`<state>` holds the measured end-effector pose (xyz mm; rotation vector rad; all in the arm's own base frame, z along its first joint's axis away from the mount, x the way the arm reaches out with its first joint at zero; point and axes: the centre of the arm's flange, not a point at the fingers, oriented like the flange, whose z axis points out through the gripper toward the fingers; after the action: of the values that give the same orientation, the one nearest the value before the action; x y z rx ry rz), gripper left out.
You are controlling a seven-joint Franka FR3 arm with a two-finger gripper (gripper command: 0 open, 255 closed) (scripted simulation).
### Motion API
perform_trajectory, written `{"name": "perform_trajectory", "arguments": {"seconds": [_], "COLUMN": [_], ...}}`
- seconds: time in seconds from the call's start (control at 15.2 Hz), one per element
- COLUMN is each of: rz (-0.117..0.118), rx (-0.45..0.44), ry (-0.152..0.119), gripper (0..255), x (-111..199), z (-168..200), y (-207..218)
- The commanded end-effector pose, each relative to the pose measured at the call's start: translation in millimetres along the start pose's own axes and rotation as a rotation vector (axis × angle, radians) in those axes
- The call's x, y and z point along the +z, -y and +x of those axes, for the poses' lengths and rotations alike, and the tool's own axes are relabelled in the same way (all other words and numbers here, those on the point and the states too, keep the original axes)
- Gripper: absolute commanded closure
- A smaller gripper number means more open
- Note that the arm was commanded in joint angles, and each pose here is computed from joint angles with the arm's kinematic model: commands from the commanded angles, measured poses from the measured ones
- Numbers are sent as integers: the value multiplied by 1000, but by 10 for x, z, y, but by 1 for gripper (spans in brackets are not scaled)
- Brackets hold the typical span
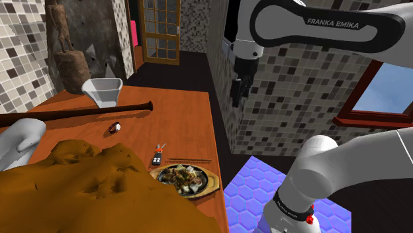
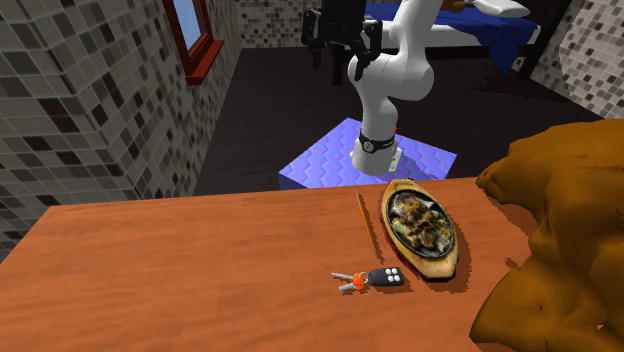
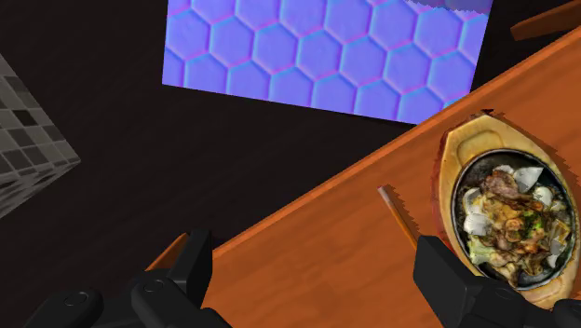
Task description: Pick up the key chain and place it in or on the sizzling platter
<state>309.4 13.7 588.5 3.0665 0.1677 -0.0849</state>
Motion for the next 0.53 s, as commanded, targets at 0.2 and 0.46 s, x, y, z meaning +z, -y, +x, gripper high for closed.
{"name": "perform_trajectory", "arguments": {"seconds": [0.2, 0.46], "rz": [8, 19], "rx": [-5, -12], "ry": [-9, -21], "gripper": [0, 0], "x": [212, 489], "z": [218, 510], "y": [228, 537]}}
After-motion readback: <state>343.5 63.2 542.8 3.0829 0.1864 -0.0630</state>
